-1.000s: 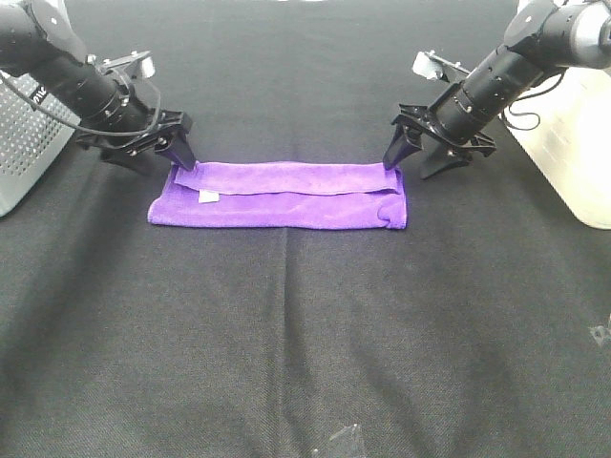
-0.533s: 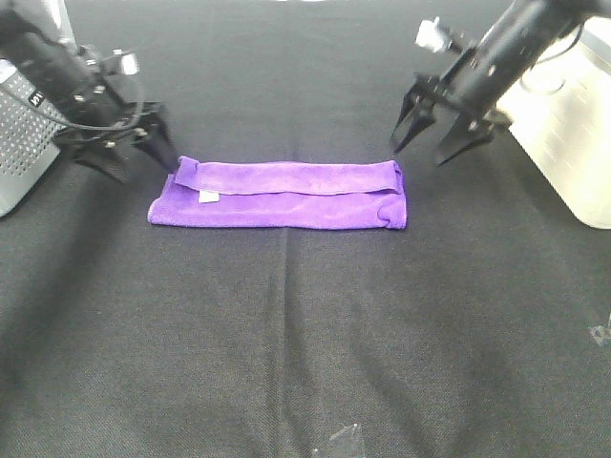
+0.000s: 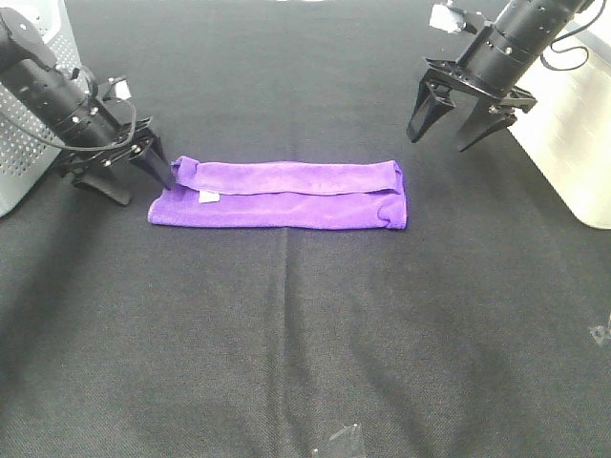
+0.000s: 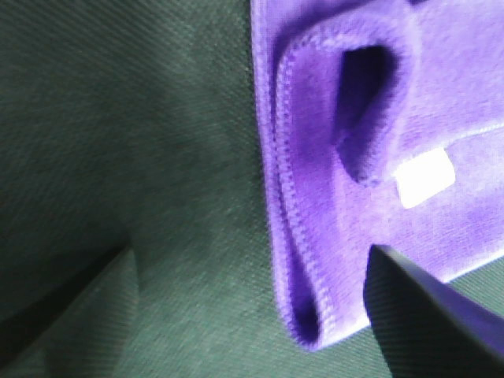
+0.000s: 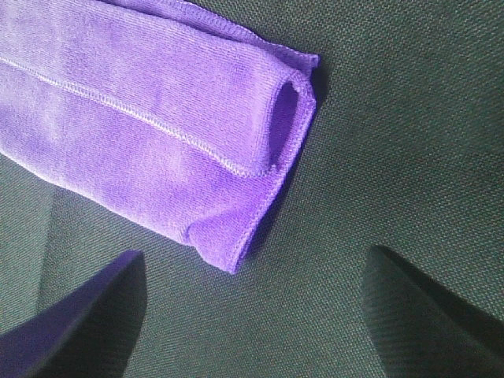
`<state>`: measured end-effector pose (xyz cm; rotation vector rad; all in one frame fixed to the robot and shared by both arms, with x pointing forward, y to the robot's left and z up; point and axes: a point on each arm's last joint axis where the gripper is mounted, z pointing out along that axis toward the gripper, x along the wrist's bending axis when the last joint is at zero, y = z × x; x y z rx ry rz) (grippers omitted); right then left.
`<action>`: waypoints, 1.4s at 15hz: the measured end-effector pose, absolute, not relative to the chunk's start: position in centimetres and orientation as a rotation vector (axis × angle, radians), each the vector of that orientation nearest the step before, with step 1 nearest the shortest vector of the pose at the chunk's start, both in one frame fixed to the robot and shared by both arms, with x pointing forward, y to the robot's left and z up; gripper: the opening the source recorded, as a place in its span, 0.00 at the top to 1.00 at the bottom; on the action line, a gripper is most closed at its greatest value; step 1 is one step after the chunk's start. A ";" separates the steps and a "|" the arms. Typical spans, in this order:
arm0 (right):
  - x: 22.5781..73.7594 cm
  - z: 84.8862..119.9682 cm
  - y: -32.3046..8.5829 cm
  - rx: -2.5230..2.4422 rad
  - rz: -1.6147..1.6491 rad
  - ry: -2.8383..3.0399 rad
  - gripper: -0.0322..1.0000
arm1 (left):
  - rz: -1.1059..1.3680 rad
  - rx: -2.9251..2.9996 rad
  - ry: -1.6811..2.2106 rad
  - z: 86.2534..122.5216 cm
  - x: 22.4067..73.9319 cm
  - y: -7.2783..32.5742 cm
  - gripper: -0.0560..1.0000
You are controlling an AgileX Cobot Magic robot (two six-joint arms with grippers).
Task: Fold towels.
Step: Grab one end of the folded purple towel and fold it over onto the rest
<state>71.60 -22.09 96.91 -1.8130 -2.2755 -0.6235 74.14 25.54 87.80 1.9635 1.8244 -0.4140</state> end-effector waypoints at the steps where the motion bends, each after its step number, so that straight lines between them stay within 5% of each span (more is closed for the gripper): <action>1: 71.6 96.9 -22.1 -1.813 -0.623 -2.276 0.26 | -0.438 1.956 1.820 87.6 74.3 25.5 0.24; 11: 71.6 96.9 -22.1 -1.812 -0.620 -2.277 0.26 | -0.545 2.006 1.742 86.4 73.9 18.4 0.32; 13: 71.6 96.9 -22.1 -1.812 -0.620 -2.277 0.26 | -0.554 2.001 1.745 86.1 74.0 18.0 0.43; 17: 71.6 96.9 -22.1 -1.814 -0.618 -2.274 0.26 | -0.466 2.081 1.739 86.2 74.5 18.3 0.91; 21: 71.6 96.9 -22.1 -1.837 -0.614 -2.250 0.26 | -0.227 2.243 1.710 88.4 74.9 19.3 0.91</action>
